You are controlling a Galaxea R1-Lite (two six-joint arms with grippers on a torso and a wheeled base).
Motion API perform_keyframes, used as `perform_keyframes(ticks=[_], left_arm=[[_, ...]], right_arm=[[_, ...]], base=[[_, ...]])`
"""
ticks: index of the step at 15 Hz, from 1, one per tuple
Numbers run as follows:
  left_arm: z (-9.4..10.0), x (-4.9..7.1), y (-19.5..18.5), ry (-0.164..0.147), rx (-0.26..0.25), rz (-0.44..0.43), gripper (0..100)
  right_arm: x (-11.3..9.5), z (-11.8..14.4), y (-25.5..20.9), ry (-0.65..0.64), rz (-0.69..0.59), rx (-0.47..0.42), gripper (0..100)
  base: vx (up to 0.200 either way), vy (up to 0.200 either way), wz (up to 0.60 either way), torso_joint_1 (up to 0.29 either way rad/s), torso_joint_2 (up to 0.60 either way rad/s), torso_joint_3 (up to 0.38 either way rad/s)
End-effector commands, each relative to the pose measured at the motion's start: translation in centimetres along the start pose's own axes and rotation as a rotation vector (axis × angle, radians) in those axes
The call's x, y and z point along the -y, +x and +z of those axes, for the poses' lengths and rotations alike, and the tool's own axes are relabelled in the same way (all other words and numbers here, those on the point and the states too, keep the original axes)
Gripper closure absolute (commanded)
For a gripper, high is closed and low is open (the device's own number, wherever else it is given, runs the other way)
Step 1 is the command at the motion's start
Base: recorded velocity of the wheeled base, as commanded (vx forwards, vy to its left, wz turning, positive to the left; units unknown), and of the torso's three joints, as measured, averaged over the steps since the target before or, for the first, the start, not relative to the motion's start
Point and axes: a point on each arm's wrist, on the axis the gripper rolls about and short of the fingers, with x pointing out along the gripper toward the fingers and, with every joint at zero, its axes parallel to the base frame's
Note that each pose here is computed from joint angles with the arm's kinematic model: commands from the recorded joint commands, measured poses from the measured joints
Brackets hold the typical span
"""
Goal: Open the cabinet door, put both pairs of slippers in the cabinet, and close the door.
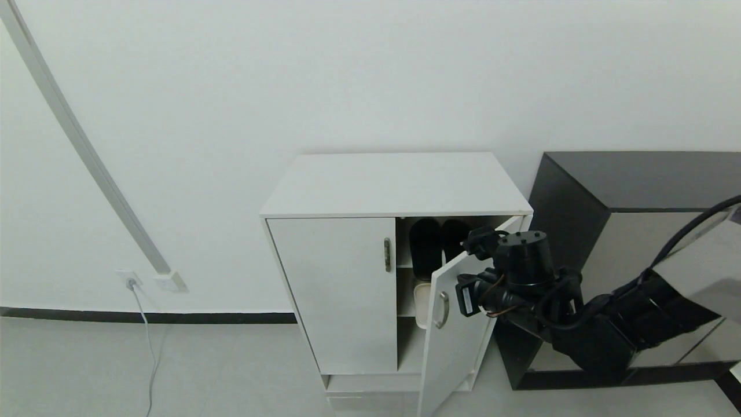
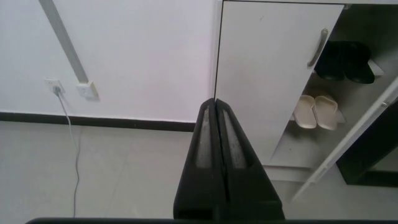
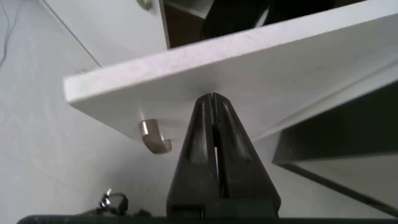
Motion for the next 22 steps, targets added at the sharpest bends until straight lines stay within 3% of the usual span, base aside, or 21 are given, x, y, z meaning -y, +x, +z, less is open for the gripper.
perform_keyframes(ticks=[1,11,13,19,22], left_arm=[[0.0,0.0,0.0,0.001,-0.002,0.000,100],[0.0,0.0,0.0,0.001,-0.002,0.002,100],[0.0,0.0,0.0,0.001,-0.002,0.000,100],[0.0,0.0,0.0,0.001,-0.002,0.000,100],[0.0,0.0,0.0,0.001,-0.002,0.000,100]], right_arm=[[-0.4,-1.2,2.0,0.014,-0.003,-0.016,100],[-0.3,-2.7,6.6,0.073,-0.018,0.116,100],[0.2,-2.7,8.0,0.091,-0.040,0.177,100],[1.6,-2.1,9.4,0.115,-0.084,0.229,100],[2.1,-1.7,10.4,0.134,-0.094,0.316,100]], base=[[0.000,0.000,0.00,0.000,0.00,0.000],[0.000,0.000,0.00,0.000,0.00,0.000],[0.000,0.000,0.00,0.000,0.00,0.000],[0.000,0.000,0.00,0.000,0.00,0.000],[0.000,0.000,0.00,0.000,0.00,0.000]])
